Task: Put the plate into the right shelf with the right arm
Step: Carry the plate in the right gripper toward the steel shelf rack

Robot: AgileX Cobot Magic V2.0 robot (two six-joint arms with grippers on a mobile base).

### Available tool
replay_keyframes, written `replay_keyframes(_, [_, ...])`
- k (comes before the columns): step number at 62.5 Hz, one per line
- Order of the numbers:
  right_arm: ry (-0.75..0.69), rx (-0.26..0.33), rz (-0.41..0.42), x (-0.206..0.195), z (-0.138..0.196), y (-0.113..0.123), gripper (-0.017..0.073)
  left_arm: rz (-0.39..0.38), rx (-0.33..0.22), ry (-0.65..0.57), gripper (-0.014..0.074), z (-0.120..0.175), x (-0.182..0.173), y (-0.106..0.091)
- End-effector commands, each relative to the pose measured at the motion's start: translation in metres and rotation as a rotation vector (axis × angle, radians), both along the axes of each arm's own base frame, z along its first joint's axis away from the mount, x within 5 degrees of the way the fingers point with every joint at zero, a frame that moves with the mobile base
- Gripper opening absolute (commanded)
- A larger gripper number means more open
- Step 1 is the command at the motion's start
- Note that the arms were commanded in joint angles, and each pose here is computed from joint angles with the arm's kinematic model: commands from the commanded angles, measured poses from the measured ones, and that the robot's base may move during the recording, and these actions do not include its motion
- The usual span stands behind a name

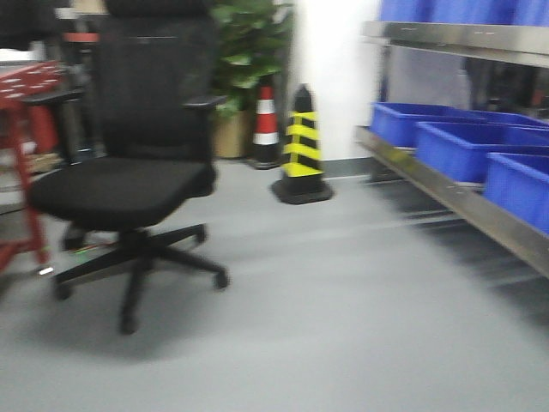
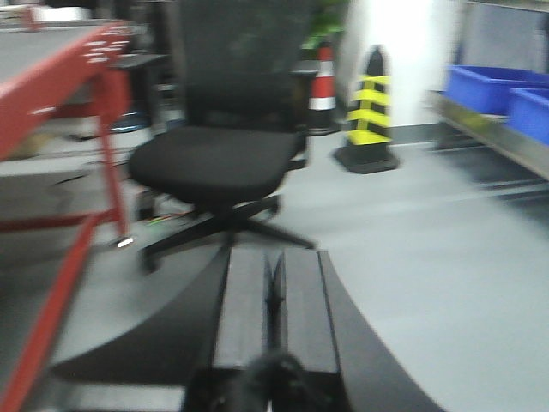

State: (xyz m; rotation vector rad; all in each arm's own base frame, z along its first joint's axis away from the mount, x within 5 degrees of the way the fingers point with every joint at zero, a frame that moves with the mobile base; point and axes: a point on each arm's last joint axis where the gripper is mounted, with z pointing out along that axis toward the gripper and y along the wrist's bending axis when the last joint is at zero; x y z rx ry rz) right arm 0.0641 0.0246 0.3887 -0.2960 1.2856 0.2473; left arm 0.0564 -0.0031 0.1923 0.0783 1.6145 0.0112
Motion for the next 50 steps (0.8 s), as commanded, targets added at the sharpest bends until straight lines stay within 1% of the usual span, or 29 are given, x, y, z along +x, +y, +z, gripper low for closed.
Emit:
replay_keyframes(1, [-0.105,0.025,0.013,-0.0043,0.0159,0.0000,0.0029,0.012,-0.014,-0.087,-0.0047,0.0055,-0.0004,0.0012])
replay_keyframes(50, [-0.105,0.025,0.013,-0.0043,0.0159,0.0000,0.0029,0.012,-0.014,-0.087,-0.0047,0.0055,-0.0004,0.0012])
